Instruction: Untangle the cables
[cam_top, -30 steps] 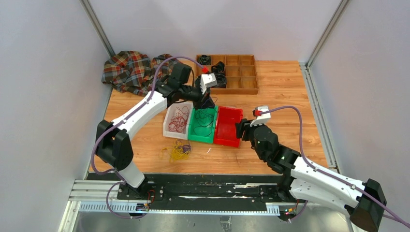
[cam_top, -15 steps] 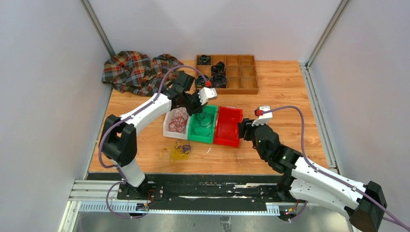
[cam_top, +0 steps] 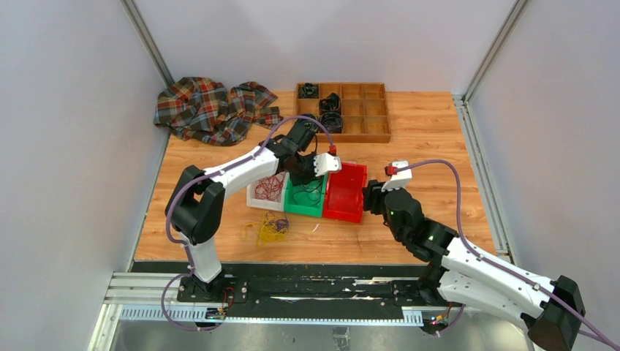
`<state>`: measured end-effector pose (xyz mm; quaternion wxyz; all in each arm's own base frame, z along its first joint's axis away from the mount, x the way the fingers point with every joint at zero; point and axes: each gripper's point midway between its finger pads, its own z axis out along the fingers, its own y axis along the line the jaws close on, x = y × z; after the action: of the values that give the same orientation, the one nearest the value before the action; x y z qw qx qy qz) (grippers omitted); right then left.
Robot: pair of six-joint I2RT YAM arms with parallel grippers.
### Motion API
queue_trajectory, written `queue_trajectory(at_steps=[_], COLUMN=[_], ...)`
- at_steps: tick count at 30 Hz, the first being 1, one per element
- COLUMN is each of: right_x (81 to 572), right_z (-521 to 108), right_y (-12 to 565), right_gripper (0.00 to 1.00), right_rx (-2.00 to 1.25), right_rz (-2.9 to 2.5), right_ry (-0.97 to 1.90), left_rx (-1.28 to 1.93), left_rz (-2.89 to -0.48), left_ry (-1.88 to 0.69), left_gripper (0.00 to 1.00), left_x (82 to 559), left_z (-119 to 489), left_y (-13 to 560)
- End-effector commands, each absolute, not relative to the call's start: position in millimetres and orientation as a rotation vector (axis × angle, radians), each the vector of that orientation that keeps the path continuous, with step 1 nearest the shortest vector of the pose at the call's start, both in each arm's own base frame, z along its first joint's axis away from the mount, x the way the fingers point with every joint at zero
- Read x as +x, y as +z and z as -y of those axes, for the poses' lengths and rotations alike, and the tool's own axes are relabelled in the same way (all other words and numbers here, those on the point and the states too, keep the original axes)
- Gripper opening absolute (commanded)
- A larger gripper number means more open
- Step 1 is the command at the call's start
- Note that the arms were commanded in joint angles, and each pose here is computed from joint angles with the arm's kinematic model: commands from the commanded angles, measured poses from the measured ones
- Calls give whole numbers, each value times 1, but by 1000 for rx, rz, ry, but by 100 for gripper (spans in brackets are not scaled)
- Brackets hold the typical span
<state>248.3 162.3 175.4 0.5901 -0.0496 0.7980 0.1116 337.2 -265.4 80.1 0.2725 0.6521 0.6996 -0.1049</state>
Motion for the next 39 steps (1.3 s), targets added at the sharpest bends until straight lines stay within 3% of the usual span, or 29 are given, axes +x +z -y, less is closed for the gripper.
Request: queue_trajectory(at_steps=[1, 7, 10, 20, 27, 33, 39], right_x=[251, 250, 250, 247, 249, 249, 246], right_z=[-159, -160, -161, -164, -198, -220, -239], right_y=[200, 206, 208, 209, 203, 196, 188], right_gripper=[51, 46, 46, 45, 49, 45, 37], right_rx=[-86, -89, -93, -106, -208, -260, -314], right_rz=[-1821, -1815, -1816, -1820, -1844, -1878, -1903], right_ry=[280, 294, 299, 325, 433, 494, 535], left_rx=[1783, 1781, 1796, 1846, 1771, 1710, 1789], left_rz=[-1902, -1859, -1858, -1886, -2021, -2136, -2054], left_ry=[-198, -189, -233, -457, -613, -651, -667], left_gripper=[40, 69, 76, 74, 75, 73, 61], left_x=[338, 330, 320, 268, 218, 189, 194], left_z=[255, 249, 248, 244, 199, 149, 152], left_y=[88, 124, 140, 160, 175, 138, 106])
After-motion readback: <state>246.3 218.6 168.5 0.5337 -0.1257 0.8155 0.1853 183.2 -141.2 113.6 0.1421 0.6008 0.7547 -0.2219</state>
